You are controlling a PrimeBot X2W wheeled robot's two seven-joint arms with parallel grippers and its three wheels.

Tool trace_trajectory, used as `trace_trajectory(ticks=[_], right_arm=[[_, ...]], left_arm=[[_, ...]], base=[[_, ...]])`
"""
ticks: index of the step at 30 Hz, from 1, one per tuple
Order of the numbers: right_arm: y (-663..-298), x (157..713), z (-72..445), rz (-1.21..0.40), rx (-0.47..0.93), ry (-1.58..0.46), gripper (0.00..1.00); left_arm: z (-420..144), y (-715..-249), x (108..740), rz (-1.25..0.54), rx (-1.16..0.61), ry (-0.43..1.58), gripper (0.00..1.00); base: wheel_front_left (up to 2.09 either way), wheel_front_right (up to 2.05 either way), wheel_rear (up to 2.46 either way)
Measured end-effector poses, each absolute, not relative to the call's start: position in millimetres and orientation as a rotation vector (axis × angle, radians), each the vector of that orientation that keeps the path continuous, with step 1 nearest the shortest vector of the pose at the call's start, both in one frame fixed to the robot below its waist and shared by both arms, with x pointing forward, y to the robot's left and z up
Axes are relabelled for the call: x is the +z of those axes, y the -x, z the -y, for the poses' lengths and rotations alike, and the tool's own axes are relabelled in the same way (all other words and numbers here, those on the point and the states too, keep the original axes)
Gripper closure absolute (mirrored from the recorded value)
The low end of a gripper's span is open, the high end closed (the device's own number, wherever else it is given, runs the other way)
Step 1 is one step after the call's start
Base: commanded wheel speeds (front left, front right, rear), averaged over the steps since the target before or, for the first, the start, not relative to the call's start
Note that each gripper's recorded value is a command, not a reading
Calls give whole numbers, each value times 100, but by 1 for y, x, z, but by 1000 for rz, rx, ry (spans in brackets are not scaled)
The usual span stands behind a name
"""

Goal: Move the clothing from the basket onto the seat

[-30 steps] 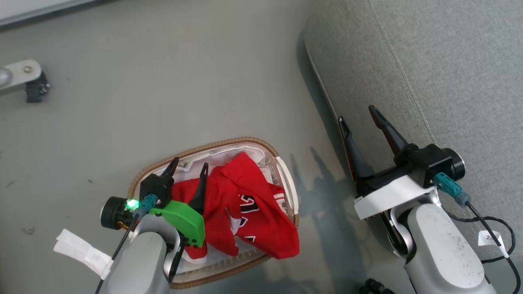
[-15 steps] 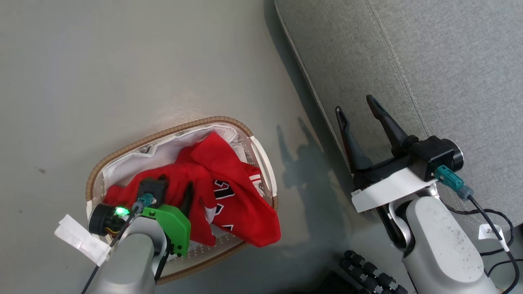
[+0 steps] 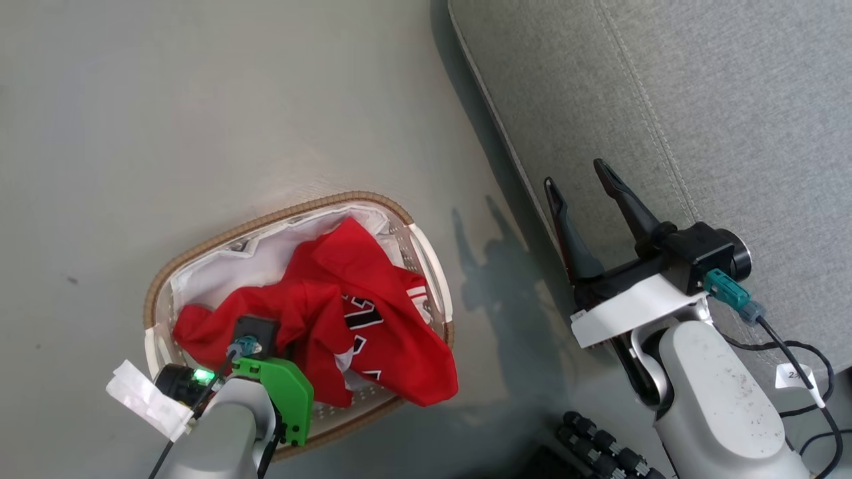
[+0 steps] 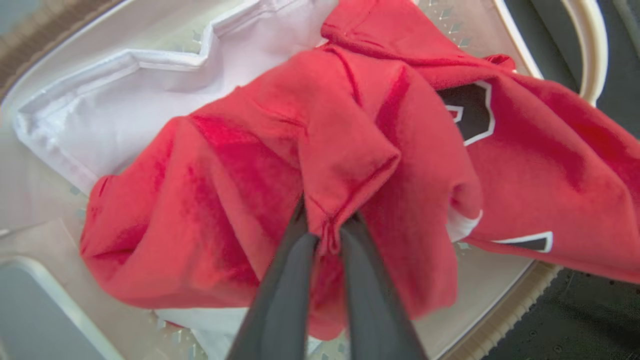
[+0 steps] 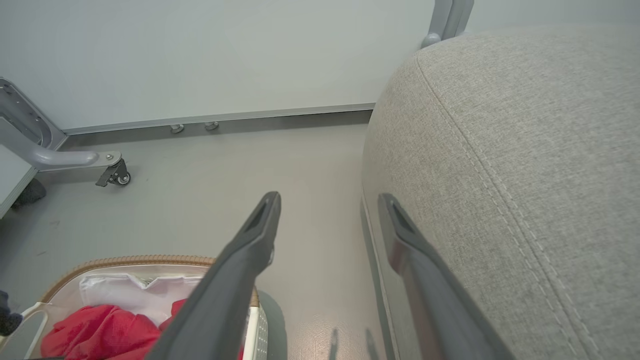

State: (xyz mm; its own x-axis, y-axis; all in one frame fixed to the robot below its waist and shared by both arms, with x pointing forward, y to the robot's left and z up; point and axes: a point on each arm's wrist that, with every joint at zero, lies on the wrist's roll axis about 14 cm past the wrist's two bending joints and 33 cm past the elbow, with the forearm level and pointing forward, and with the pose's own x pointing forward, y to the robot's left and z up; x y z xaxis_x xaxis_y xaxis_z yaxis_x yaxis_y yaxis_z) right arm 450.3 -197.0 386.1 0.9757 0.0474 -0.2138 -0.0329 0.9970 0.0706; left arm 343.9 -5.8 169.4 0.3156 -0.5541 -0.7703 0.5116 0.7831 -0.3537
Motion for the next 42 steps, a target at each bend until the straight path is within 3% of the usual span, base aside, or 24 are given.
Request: trace_trajectory(ticks=[7,20,42], right_arm=[[-448,404,194,-180,46,-73,0],[-418,437,185,-123,57,-87,0],[-375,476,134,-29,192,-126,0]], left_arm=[[4,-345,190,-997,-659,89,100],[-9,-365,265,-765,-580,159,100],[-31,-403,464,-118,-478,250,100]], base=[[0,0,0],[0,0,0],[0,0,0]])
